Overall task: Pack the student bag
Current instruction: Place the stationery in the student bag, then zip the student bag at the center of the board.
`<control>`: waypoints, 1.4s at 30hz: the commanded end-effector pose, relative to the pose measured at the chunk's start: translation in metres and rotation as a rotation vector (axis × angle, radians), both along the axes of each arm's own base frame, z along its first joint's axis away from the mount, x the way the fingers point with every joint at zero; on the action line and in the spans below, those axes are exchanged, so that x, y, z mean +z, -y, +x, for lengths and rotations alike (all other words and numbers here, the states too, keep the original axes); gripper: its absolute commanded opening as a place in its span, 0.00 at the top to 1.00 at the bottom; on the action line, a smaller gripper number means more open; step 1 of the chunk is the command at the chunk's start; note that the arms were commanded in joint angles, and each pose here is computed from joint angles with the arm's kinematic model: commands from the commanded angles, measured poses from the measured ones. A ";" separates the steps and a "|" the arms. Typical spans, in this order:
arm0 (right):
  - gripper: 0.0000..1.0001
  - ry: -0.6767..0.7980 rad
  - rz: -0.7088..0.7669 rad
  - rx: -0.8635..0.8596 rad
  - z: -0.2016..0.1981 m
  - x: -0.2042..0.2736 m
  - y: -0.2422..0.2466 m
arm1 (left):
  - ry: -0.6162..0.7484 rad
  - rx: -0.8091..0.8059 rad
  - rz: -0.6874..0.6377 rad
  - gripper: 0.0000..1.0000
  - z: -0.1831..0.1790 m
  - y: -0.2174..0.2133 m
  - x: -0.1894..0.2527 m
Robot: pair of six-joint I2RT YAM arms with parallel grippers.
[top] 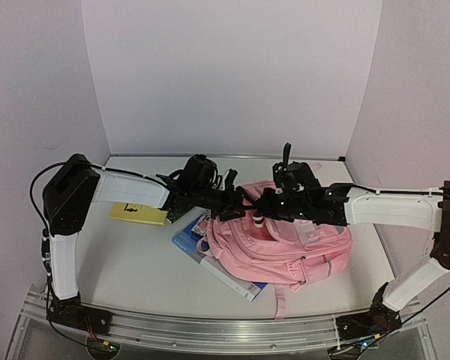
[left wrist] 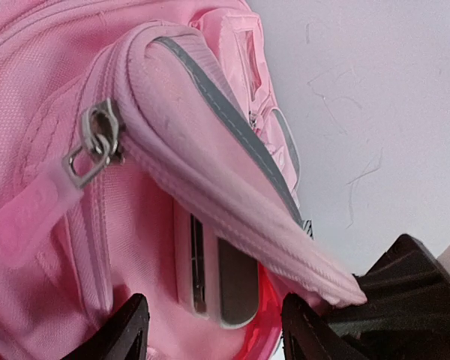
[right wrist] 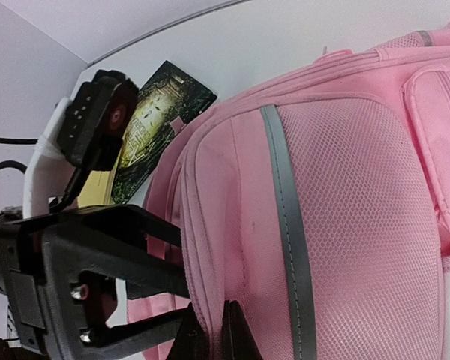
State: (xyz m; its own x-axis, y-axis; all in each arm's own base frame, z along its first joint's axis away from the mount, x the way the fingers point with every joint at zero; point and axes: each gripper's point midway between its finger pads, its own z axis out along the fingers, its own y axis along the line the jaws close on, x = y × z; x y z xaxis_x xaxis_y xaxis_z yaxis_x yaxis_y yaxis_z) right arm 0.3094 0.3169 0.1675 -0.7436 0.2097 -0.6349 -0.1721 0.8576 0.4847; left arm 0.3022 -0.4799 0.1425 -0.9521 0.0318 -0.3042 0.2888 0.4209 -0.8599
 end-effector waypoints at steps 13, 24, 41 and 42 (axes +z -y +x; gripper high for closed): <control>1.00 0.112 0.113 0.065 0.001 0.043 -0.020 | 0.608 -0.155 0.269 0.24 -0.026 -0.083 0.066; 1.00 0.074 0.123 0.107 -0.011 0.033 -0.020 | 0.828 -0.373 0.366 0.47 0.002 -0.067 0.040; 1.00 0.026 0.103 0.130 -0.011 0.013 -0.031 | 0.942 -0.422 0.479 0.72 0.051 -0.051 0.017; 1.00 0.027 0.102 0.130 -0.011 0.013 -0.031 | 0.948 -0.427 0.479 0.73 0.053 -0.050 0.017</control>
State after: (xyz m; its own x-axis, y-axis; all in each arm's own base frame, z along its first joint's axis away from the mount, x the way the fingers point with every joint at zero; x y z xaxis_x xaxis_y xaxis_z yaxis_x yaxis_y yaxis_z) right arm 0.3007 0.3241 0.1564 -0.7650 0.1630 -0.6230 -0.2237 0.8399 0.4945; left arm 0.3424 -0.4251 0.1489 -0.2975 0.5906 -0.7501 0.9219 0.3818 -0.0650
